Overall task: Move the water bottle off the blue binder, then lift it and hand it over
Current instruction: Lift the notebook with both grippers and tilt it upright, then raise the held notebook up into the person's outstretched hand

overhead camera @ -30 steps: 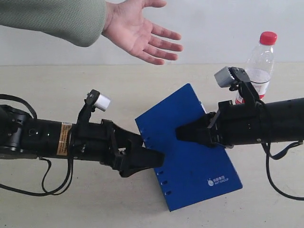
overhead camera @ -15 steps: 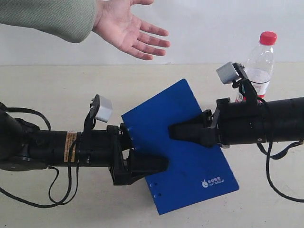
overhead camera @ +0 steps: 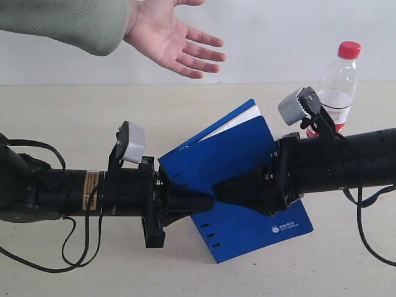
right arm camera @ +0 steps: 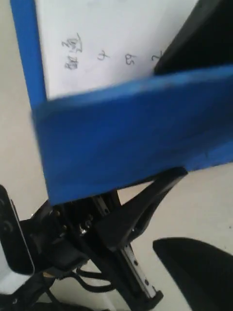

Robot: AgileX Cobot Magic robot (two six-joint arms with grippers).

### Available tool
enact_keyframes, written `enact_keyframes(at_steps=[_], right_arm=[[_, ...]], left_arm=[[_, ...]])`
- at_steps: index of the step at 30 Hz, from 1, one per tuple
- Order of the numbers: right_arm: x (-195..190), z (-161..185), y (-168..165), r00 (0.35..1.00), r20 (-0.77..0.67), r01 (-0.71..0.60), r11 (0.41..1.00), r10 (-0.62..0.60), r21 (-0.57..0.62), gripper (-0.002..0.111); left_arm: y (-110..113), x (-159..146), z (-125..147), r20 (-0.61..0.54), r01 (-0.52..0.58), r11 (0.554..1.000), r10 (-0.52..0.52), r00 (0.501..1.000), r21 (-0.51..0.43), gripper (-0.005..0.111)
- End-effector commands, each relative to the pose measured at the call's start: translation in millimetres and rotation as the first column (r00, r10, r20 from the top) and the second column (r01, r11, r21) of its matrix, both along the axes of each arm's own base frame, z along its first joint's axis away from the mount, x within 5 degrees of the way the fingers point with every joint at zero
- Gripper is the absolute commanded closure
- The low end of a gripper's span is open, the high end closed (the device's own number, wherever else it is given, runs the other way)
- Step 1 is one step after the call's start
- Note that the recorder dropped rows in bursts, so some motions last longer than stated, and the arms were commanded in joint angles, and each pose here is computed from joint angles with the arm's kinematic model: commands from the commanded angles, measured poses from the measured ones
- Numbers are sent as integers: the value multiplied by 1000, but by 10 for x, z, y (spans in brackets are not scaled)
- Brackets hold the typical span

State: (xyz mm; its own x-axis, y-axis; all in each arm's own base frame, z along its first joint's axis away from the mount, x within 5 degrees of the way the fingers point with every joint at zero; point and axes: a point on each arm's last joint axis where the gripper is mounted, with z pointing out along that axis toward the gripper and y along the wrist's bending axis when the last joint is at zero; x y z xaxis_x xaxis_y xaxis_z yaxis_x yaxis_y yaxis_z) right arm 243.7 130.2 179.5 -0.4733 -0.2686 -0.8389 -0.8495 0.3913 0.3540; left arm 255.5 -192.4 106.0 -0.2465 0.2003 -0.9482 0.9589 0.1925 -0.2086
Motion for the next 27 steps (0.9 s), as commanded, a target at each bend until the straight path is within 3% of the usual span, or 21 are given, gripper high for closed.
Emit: enact_keyframes(at_steps=[1, 7, 17, 22, 27], right_arm=[[21, 142, -48, 988, 146, 58, 994, -44, -92, 27], [-28, 551, -226, 921, 343, 257, 952, -187, -169, 29], [-363, 1149, -316, 837, 476, 317, 948, -271, -18, 29], [-393, 1189, -324, 832, 476, 323, 946, -283, -2, 29], [-384, 1178, -337, 833, 467, 341, 940, -297, -11, 29]], left_arm=[[-73, -38, 84, 107, 62, 998, -58, 993, -33, 102], [-35, 15, 223, 129, -11, 998, 2, 992, 66, 102], [9, 31, 490, 225, -61, 991, 34, 974, 116, 102], [-6, 27, 554, 197, -66, 997, 55, 979, 50, 102], [-12, 66, 684, 124, -132, 988, 141, 982, -83, 102]])
